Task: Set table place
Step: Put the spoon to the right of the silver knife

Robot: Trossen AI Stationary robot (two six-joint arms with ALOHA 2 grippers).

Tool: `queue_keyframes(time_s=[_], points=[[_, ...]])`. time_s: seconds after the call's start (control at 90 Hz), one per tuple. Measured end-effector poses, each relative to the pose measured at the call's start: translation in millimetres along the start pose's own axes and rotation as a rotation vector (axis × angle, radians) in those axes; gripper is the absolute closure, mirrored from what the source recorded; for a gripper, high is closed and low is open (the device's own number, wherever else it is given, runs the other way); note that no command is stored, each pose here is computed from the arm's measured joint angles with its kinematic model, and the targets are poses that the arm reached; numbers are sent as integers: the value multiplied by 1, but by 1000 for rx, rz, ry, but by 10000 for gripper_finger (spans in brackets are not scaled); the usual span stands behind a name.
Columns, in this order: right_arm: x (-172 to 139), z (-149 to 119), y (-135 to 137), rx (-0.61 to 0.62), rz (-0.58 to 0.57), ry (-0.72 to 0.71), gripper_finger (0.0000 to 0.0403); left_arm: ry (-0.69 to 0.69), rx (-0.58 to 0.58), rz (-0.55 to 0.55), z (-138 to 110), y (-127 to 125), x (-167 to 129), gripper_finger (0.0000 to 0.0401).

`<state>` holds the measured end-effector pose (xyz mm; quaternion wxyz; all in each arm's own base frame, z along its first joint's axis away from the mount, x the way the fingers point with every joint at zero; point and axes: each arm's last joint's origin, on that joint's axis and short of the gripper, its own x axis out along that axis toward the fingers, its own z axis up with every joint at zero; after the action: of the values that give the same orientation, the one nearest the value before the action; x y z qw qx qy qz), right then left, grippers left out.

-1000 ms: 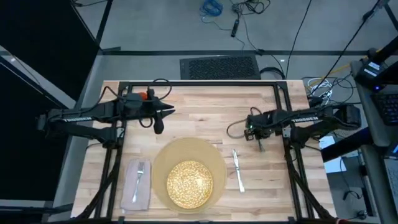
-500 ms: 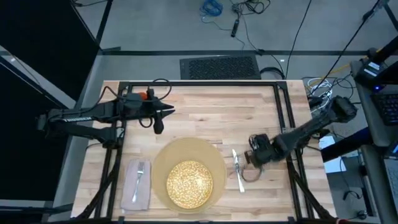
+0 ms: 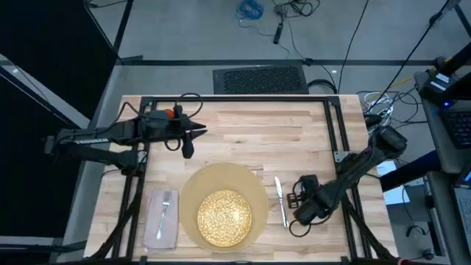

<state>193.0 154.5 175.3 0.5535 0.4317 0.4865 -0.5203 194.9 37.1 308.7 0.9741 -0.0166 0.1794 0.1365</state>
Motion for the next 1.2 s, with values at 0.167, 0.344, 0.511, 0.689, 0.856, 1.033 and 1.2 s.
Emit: queue_keyframes(time_s=[0.167,0.344,0.511,0.689,0.856,1.033,1.2], points=[[7,0,4,12,-14,9,403,6,3,-7,-1,-2,0,338],[8,2,7,27,-12,11,403,6,8,-18,-1,-4,0,338],[8,4,7,32,-22,5,403,8,10,-22,-1,-5,0,338],[12,3,8,32,-35,-4,403,9,11,-22,-1,-5,0,338],[19,1,12,33,-37,-5,403,8,11,-22,-1,-5,0,338],[21,-2,16,28,-6,14,403,9,12,-23,-1,-5,0,338],[28,-7,21,22,6,21,403,8,14,-30,-1,-6,-1,338]])
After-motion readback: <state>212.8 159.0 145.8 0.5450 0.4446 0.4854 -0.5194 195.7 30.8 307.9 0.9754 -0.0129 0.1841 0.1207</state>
